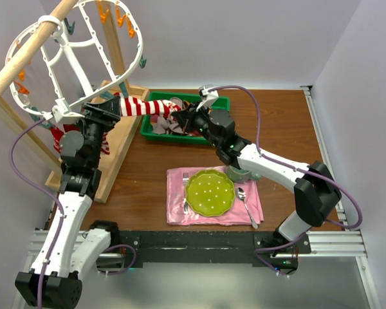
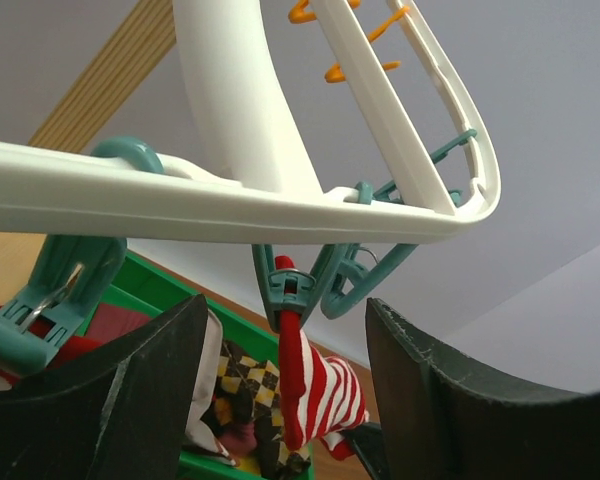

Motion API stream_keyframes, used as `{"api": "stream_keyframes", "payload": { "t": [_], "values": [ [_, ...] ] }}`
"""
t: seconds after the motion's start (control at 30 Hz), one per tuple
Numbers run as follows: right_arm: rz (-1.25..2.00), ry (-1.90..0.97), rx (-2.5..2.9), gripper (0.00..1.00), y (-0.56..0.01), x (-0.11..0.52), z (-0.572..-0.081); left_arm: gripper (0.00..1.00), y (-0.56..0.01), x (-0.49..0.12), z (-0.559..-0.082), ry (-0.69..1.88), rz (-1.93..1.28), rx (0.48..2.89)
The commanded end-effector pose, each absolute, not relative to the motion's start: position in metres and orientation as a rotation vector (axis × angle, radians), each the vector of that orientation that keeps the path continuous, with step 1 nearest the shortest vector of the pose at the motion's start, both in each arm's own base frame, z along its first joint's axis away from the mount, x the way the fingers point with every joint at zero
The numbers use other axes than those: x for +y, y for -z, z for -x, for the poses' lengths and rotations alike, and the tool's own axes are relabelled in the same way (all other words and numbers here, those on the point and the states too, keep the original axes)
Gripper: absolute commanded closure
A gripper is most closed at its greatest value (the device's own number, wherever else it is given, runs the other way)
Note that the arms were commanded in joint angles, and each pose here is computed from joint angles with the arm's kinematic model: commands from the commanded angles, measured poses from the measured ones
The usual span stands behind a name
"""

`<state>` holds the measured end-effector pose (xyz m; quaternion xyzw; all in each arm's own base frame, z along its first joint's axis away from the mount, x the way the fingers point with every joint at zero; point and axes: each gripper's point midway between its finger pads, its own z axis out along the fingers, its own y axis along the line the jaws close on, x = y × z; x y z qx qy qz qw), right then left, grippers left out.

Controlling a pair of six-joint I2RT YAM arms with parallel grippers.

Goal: Remove the socks clipped to the hanger
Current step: Remove the sock from the hanger.

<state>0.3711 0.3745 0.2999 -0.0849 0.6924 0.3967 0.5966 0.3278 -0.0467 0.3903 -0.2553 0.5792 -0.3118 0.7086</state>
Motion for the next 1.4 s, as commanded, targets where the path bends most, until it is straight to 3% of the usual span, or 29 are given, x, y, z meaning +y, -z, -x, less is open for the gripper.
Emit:
{"api": "stream_keyframes", "payload": {
  "t": [0.0, 0.37, 0.5, 0.73, 0.87, 1.03, 1.37],
  "values": [
    [0.172, -0.925, 1.509, 1.0, -0.344, 0.365, -0.372, 0.31, -0.411, -0.043, -0.331, 0.697, 0.561, 1.194],
    [0.177, -0.921, 1.518, 1.0, -0.341, 0.365, -0.372, 0.33, -0.418, -0.038, -0.336, 0.708, 0.578, 1.12],
    [0.177, -0.923, 1.516, 1.0, -0.342, 0.365, -0.371, 0.39, -0.419, -0.037, -0.335, 0.714, 0.578, 1.102],
    [0.167, -0.911, 1.524, 1.0, -0.338, 0.361, -0.371, 0.6, -0.422, -0.042, -0.335, 0.735, 0.552, 1.092],
    [0.156, -0.907, 1.526, 1.0, -0.335, 0.357, -0.37, 0.81, -0.421, -0.043, -0.334, 0.737, 0.548, 1.096],
    [0.135, -0.887, 1.55, 1.0, -0.324, 0.349, -0.372, 0.99, -0.422, -0.043, -0.332, 0.739, 0.541, 1.092],
    [0.028, -0.808, 1.617, 1.0, -0.3, 0.31, -0.395, 1.0, -0.422, -0.045, -0.331, 0.742, 0.529, 1.096]
  ]
}}
